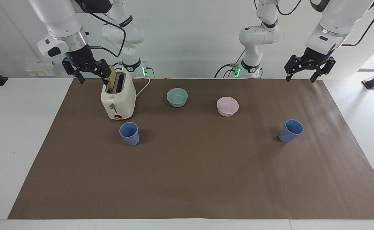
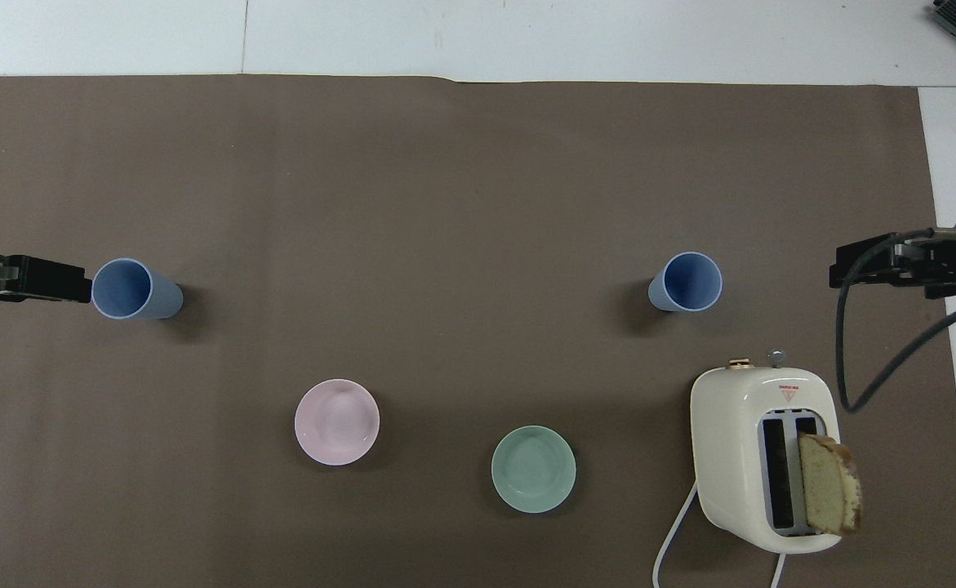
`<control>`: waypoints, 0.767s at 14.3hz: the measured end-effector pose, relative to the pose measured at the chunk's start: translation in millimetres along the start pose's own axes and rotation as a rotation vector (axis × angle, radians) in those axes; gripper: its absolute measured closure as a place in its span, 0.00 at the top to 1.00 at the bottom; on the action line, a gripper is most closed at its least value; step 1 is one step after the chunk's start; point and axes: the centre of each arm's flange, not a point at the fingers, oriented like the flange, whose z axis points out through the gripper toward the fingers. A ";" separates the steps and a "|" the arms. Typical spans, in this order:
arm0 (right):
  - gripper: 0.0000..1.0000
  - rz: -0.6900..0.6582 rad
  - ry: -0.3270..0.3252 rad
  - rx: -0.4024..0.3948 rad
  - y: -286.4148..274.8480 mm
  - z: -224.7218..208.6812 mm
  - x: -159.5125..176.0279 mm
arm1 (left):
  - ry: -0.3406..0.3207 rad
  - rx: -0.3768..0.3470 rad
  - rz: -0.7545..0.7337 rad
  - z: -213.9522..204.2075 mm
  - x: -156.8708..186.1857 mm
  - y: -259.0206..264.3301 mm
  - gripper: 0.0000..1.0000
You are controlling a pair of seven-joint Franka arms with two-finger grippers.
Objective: Stack blue cups with both arms
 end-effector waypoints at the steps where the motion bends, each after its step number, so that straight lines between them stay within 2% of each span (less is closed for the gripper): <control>1: 1.00 0.000 0.000 0.000 0.0 0.0 0.0 | 0.000 0.000 -0.002 0.0 0.0 -0.8 1.00; 8: 1.00 0.000 0.000 0.000 0.0 0.0 0.0 | -0.005 0.000 -0.015 3.1 0.0 -7.2 1.00; 11: 1.00 0.000 0.000 0.000 0.0 0.0 0.0 | 0.023 0.000 -0.055 17.7 7.6 -29.0 1.00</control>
